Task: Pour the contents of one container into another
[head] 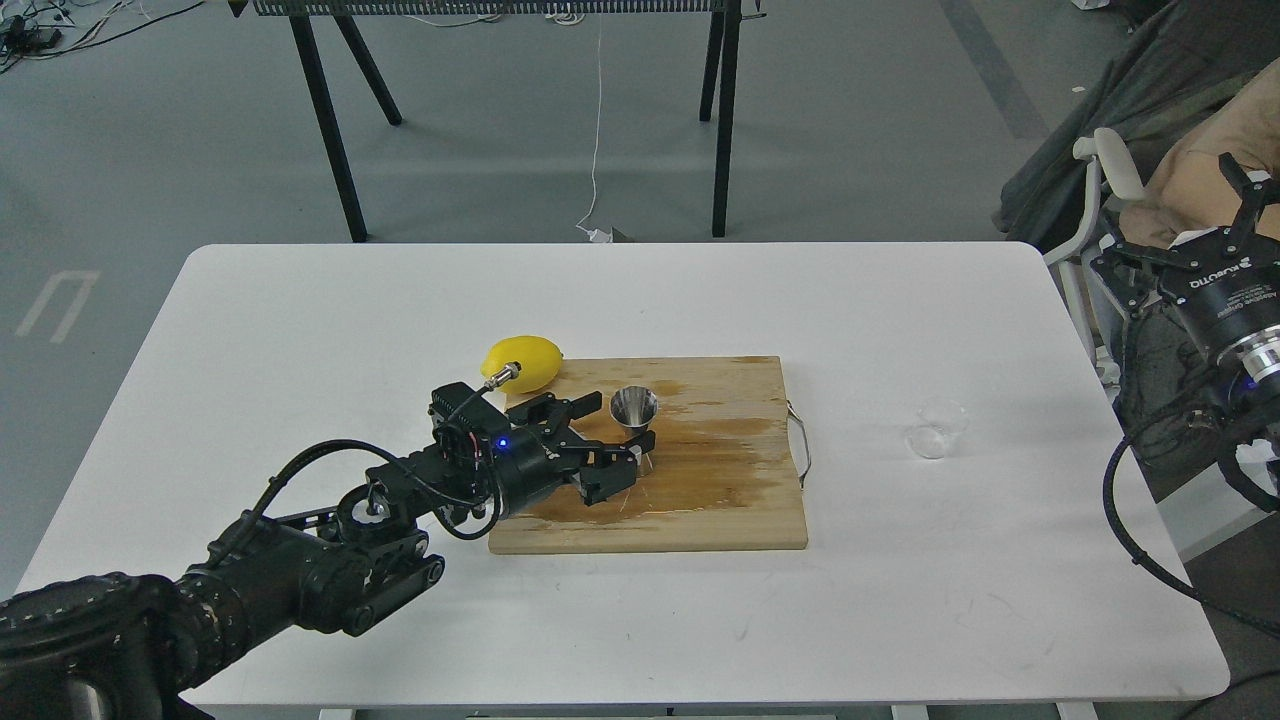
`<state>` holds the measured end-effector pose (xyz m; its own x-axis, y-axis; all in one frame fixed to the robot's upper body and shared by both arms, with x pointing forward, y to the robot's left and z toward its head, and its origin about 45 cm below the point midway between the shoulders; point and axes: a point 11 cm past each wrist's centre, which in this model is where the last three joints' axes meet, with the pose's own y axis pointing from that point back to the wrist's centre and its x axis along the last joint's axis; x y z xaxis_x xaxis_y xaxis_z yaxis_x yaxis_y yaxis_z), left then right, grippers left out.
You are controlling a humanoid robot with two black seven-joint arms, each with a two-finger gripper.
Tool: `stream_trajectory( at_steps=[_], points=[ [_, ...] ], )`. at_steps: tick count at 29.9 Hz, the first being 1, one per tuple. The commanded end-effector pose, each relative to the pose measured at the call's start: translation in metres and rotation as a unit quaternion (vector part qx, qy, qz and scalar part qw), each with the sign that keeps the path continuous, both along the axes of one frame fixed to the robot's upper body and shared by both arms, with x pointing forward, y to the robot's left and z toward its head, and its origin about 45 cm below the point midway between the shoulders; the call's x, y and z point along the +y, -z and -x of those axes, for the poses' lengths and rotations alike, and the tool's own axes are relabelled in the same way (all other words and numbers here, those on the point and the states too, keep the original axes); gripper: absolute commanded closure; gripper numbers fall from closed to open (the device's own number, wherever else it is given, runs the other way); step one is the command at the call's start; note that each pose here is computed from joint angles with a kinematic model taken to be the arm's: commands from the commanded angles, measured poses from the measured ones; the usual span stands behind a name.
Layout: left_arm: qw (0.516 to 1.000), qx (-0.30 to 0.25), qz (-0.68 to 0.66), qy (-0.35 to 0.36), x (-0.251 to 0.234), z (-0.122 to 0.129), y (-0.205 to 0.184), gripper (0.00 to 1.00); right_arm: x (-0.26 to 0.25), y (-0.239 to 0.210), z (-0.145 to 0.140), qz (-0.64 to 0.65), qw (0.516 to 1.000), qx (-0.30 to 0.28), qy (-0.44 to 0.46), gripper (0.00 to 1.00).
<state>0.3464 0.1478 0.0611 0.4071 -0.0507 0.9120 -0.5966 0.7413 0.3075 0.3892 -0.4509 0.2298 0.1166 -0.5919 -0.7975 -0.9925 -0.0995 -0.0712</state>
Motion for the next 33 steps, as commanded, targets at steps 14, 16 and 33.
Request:
stream_trajectory(
  at_steps=[14, 16, 33],
  points=[
    [0.999, 0.027, 0.025, -0.021, 0.041, 0.023, -0.002, 0.08, -0.001, 0.000, 0.001, 0.001, 1.000, 0.001, 0.001, 0.01],
    [0.998, 0.043, 0.039, -0.038, 0.056, 0.024, -0.009, 0.08, -0.001, 0.000, 0.001, 0.000, 1.000, 0.000, 0.001, 0.01],
    [0.861, 0.272, 0.382, -0.198, 0.194, -0.049, -0.158, 0.05, 0.022, 0.007, -0.005, -0.036, 0.999, -0.003, -0.017, 0.01]
  ],
)
